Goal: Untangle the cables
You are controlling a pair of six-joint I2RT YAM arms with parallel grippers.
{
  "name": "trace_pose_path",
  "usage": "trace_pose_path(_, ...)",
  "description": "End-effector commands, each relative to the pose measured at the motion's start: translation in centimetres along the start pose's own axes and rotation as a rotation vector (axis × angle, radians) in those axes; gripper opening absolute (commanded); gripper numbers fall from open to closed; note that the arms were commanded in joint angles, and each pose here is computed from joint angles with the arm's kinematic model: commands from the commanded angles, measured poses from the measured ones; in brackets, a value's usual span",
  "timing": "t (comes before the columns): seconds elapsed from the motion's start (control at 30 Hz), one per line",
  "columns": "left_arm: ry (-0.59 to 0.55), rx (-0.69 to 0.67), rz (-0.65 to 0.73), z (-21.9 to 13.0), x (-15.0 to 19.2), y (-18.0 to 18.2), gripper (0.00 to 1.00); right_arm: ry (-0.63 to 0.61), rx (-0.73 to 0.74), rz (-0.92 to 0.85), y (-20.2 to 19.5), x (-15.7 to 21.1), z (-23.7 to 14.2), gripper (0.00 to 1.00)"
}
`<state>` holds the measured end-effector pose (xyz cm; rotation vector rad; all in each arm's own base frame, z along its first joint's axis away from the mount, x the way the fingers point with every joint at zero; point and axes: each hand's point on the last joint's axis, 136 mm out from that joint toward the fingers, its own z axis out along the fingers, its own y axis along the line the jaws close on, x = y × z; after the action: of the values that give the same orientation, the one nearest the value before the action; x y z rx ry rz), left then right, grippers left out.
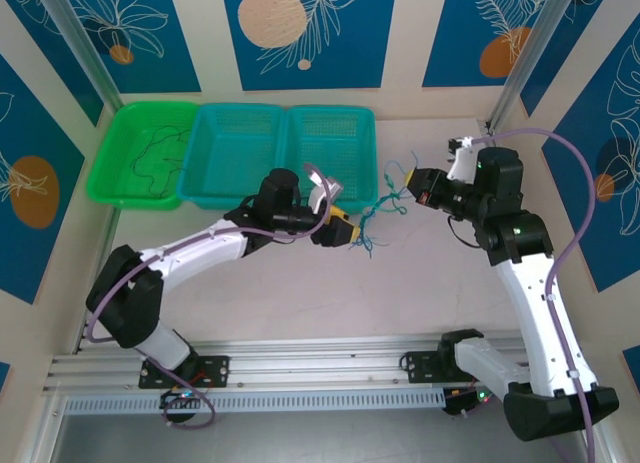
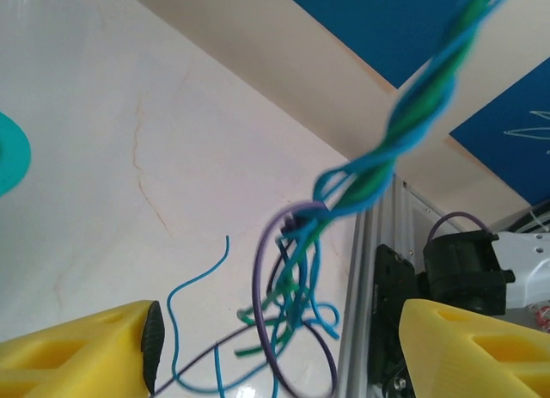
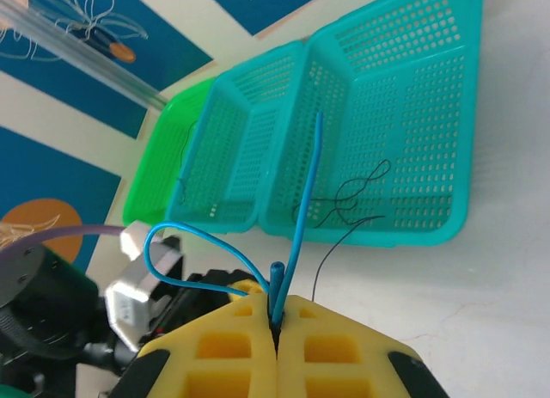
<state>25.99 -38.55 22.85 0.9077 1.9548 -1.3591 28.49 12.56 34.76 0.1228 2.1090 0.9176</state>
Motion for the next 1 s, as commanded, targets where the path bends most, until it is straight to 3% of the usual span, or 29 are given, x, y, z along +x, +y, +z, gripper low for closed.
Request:
trace_pose_path(0.0,-0.065,0.037,-0.03,0.6,-1.9,-0.7,0.55,-0.007,-0.019,-0.051,1.7,-0.7,0.1,0.0)
trace_pose_path(0.1,-0.071,0.033,-0.04,0.9,-1.9,-0.3,0.04,-0.015,0.001,-0.056,1.6,-0.7,0.4,0.0)
trace_pose_path(0.13,-0.076,0.024,-0.042,0.8,-1.9,-0.1,0.0,-0.025,0.035,-0.047,1.0,-0.8,0.4,0.0)
trace_pose_path(0.23,-0.094,0.0,-0.029,0.2,-2.0,-0.2,0.0,-0.064,0.262,0.0,-4.3,-0.4,0.8,0.0)
trace_pose_path(0.3,-0.112,-0.017,-0.017,-0.3,-2.3,-0.3,0.0,-0.085,0.5,0.134,-10.7,1.4,0.7,0.05)
trace_pose_path(0.47,-0.099,-0.06,-0.017,-0.4,-1.9,0.4,0.0,0.162,0.494,0.501,-16.9,9.2,2.3,0.24)
trace_pose_path(0.5,-0.089,-0.076,-0.021,-0.3,-1.5,0.8,0.0,0.177,0.506,0.539,-17.3,9.9,1.7,0.26)
trace_pose_path(0.53,-0.079,-0.091,-0.025,-0.2,-1.2,1.2,0.0,0.173,0.525,0.545,-17.5,10.1,1.0,0.35)
trace_pose_path(0.57,-0.066,-0.103,-0.027,-0.1,-0.8,1.6,0.0,0.146,0.547,0.533,-17.5,9.8,-0.1,0.41)
trace_pose_path(0.6,-0.051,-0.115,-0.022,0.1,-0.4,2.0,0.0,0.107,0.567,0.513,-17.1,9.2,-1.4,0.61)
trace_pose_path(0.7,-0.003,-0.159,0.003,0.2,1.0,3.2,0.0,-0.066,0.563,0.42,-14.8,6.1,-5.3,0.91)
trace_pose_path(0.83,0.056,-0.176,0.066,0.2,2.5,3.7,0.0,-0.186,0.305,0.176,-8.1,2.1,-6.5,0.9)
trace_pose_path(0.97,0.079,-0.124,0.134,0.0,2.9,2.6,0.0,-0.064,0.074,-0.087,-2.1,2.6,-3.5,0.87)
